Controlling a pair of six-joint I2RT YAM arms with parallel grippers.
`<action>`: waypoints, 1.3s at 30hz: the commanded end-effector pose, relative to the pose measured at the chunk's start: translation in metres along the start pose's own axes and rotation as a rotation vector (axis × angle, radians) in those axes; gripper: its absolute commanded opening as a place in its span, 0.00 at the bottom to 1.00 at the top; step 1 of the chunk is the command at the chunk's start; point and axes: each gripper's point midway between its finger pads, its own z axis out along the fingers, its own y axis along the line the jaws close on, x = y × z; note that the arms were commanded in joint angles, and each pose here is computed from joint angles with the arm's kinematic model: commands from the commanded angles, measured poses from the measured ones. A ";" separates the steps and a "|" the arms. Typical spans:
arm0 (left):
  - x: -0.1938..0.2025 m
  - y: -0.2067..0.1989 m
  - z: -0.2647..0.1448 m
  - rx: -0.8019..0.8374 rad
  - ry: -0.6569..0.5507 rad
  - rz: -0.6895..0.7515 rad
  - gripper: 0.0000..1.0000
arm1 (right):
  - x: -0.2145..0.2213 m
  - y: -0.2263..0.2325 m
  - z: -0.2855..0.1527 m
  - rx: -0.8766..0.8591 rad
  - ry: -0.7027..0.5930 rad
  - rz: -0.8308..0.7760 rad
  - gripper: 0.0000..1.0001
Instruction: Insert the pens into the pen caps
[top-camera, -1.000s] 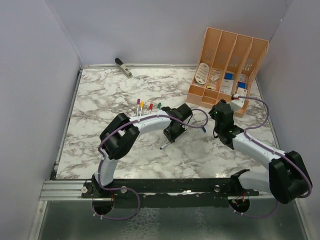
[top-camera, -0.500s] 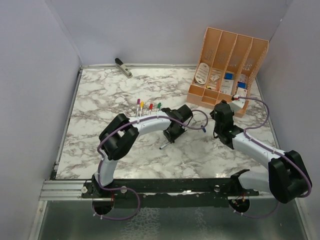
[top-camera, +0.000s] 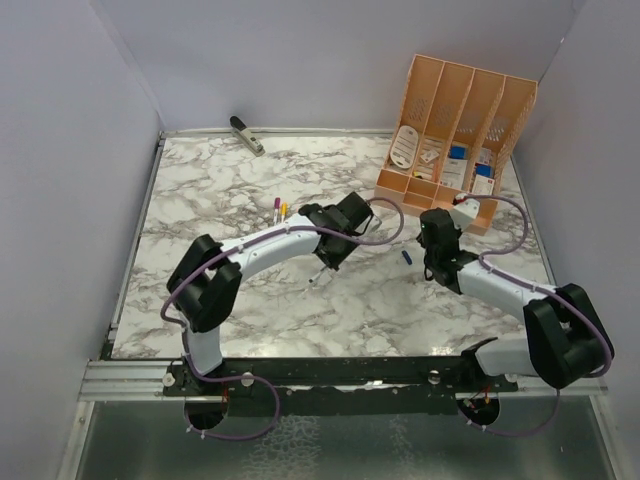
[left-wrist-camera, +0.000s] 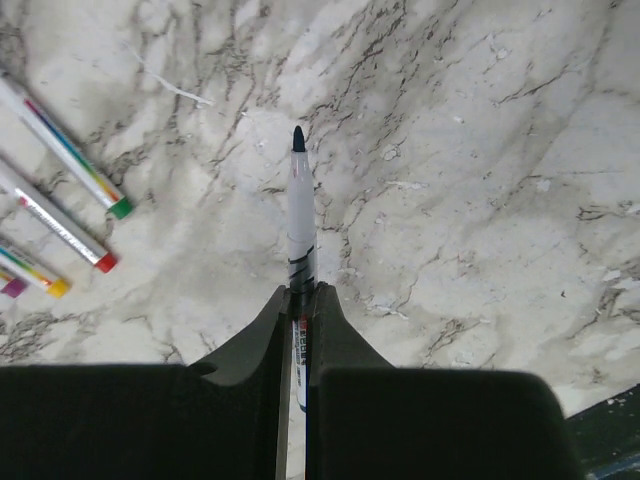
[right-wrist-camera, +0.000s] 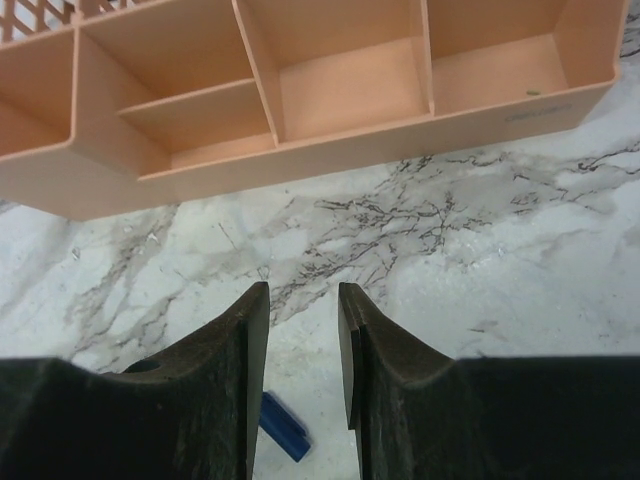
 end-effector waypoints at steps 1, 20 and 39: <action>-0.024 0.021 -0.038 -0.034 -0.174 -0.091 0.00 | 0.015 0.011 0.002 -0.054 0.089 -0.071 0.33; -0.061 0.023 -0.089 0.132 -0.741 -0.220 0.00 | 0.083 0.029 -0.014 -0.238 0.475 -0.379 0.32; -0.068 0.027 -0.090 0.159 -0.792 -0.215 0.00 | 0.097 0.025 -0.015 -0.215 0.578 -0.449 0.40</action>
